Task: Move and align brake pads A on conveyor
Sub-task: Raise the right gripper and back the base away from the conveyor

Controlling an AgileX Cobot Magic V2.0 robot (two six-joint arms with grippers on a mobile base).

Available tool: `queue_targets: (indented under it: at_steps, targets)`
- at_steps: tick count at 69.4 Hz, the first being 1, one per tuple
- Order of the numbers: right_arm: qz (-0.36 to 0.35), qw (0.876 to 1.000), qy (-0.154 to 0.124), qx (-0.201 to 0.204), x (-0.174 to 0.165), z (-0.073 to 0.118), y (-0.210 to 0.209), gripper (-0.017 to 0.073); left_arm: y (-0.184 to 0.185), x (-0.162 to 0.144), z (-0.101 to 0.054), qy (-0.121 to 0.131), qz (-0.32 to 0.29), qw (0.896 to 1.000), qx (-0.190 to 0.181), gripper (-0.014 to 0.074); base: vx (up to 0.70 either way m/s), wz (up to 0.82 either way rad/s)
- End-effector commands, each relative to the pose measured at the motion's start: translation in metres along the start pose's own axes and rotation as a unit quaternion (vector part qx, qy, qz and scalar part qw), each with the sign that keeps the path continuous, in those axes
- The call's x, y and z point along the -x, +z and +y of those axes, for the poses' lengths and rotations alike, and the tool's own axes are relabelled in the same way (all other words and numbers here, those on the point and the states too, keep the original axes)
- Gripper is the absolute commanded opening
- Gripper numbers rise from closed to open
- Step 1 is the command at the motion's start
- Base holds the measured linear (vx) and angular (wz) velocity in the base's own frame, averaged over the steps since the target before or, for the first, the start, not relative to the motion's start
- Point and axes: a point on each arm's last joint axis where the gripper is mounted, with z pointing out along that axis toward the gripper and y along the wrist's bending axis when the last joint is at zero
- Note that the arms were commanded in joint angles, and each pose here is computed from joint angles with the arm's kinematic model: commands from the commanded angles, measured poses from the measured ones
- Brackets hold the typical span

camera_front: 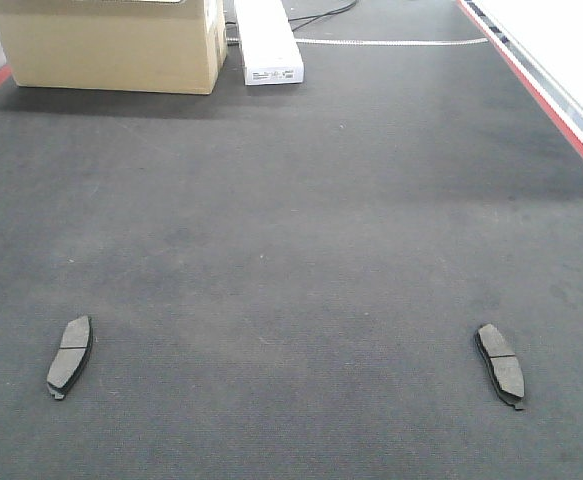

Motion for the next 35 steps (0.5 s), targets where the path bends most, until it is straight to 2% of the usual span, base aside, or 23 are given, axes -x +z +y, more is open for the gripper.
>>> queue_targets:
  at_steps: [1, 12, 25, 35]
  targets:
    - [-0.075, 0.997, -0.003, -0.008, -0.001, -0.001, -0.009, 0.0435, -0.001, 0.015, 0.000, -0.005, -0.048, 0.999, -0.003, 0.0461, 0.00, 0.00]
    - [-0.126, 0.992, -0.007, -0.013, -0.026, 0.001, -0.018, 0.0435, -0.001, 0.015, 0.000, -0.005, -0.048, 0.999, -0.003, 0.0461, 0.00, 0.00]
    - [-0.197, 0.980, -0.007, -0.017, -0.038, 0.001, -0.022, 0.0435, -0.001, 0.015, 0.000, -0.005, -0.048, 0.999, -0.003, 0.0461, 0.00, 0.00]
    - [-0.208, 0.978, -0.006, -0.017, -0.040, 0.001, -0.021, 0.0435, -0.001, 0.015, 0.000, -0.005, -0.048, 0.999, -0.003, 0.0461, 0.00, 0.00]
